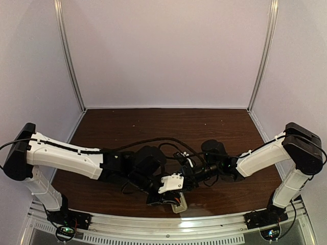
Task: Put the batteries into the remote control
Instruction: Load the battery into the battery compartment.
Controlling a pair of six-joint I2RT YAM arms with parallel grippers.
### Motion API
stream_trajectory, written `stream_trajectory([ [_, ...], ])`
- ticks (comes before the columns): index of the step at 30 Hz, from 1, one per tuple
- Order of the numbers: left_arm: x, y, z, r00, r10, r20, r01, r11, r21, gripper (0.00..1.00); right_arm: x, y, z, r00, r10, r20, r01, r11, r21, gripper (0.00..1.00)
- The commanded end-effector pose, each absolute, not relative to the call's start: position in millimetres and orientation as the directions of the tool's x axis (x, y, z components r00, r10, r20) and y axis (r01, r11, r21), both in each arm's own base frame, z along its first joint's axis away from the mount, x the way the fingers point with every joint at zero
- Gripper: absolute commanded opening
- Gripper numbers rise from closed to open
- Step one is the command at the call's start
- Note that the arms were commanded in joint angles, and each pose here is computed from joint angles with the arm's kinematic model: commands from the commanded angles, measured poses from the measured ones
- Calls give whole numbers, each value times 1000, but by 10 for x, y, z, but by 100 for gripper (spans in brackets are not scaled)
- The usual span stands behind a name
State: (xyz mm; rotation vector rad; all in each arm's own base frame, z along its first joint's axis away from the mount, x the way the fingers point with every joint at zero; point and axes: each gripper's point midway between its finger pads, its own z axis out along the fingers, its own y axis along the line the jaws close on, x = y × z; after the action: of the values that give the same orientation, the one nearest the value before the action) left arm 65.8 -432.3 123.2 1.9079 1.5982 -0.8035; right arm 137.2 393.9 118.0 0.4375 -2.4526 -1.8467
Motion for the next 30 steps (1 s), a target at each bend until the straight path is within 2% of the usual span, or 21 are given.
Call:
stream_trajectory([
  [1,706,-4232,1033,98,731,-675,989,-149,-18,21,1376,4000,1404,-949,-250,-191,-239,182,954,0],
  [12,608,-4066,886,170,762,-625,972,-233,-20,12,1384,3991,1462,-951,-247,-185,-228,159,960,0],
  [14,614,-4066,870,171,766,-620,973,-232,-19,16,1379,3991,1471,-952,-246,-182,-225,159,961,0],
  [18,598,-4113,892,149,764,-628,974,-225,-43,32,1390,3981,1465,-954,-240,-179,-222,163,961,0],
  [22,595,-4144,873,122,768,-628,976,-208,-65,35,1396,3978,1450,-956,-236,-176,-219,168,961,0],
  [26,595,-4149,847,108,774,-624,977,-198,-76,34,1396,3974,1453,-956,-235,-178,-221,169,961,0],
  [30,603,-4136,823,106,778,-619,979,-193,-74,25,1397,3973,1457,-955,-234,-180,-223,169,960,0],
])
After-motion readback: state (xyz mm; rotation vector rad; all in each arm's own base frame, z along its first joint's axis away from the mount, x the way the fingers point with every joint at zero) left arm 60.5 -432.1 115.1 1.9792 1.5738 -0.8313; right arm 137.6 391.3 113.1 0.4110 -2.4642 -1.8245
